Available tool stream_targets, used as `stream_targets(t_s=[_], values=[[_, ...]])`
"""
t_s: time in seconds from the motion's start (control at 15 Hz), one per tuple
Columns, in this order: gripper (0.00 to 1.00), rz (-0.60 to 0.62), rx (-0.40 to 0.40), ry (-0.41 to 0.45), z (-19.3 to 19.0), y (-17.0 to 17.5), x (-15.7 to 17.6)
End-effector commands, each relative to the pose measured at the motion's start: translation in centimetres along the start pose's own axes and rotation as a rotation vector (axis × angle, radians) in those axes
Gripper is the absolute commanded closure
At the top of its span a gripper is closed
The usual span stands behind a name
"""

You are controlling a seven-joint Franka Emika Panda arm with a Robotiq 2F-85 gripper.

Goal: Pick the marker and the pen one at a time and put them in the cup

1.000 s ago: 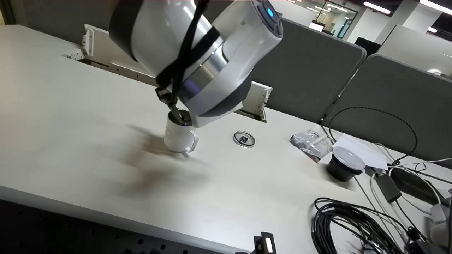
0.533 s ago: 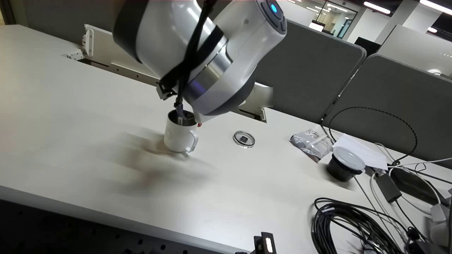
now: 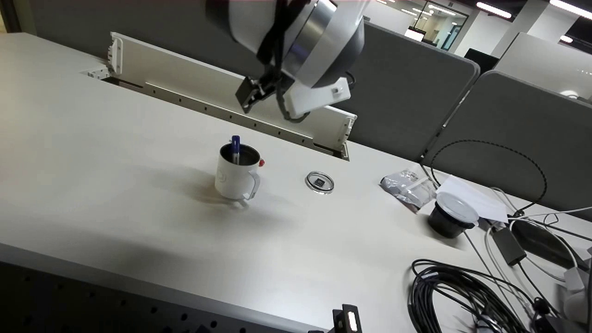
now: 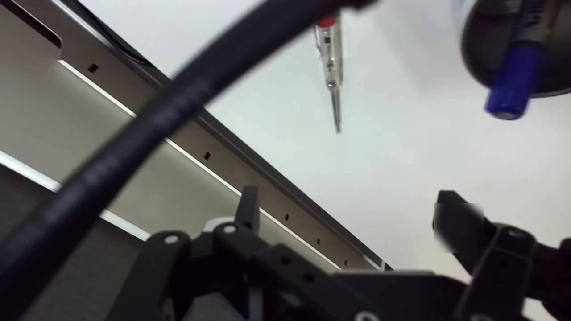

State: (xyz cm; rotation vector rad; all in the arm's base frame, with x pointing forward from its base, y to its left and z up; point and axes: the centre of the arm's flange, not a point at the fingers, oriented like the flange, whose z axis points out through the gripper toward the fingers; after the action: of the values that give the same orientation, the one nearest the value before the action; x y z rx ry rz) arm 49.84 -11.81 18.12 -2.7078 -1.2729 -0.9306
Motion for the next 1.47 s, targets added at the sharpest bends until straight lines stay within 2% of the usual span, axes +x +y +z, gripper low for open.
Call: stream_targets(t_s=[0.0, 0.2, 0.27, 0.4, 0.47, 0.6, 0.87, 1.13, 1.4], values=[[0.0, 0.037, -0.014, -0.188, 3.4, 7.6, 2.9], [0.0, 0.031, 0.015, -0.35, 5.4, 11.5, 4.4], [0.0, 0.031, 0.036, -0.407, 6.2, 12.0, 4.5], [0.0, 0.016, 0.142, -0.499, 8.1, 10.6, 4.5], [0.0, 0.011, 0.08, -0.441, 4.8, 9.9, 3.8], [0.0, 0.009, 0.096, -0.443, 6.1, 9.3, 4.4], [0.0, 0.01, 0.086, -0.444, 5.6, 9.9, 3.7], [0.0, 0.0, 0.179, -0.481, 9.3, 8.0, 0.9], [0.0, -0.055, 0.259, -0.47, 11.9, 5.4, -0.2]])
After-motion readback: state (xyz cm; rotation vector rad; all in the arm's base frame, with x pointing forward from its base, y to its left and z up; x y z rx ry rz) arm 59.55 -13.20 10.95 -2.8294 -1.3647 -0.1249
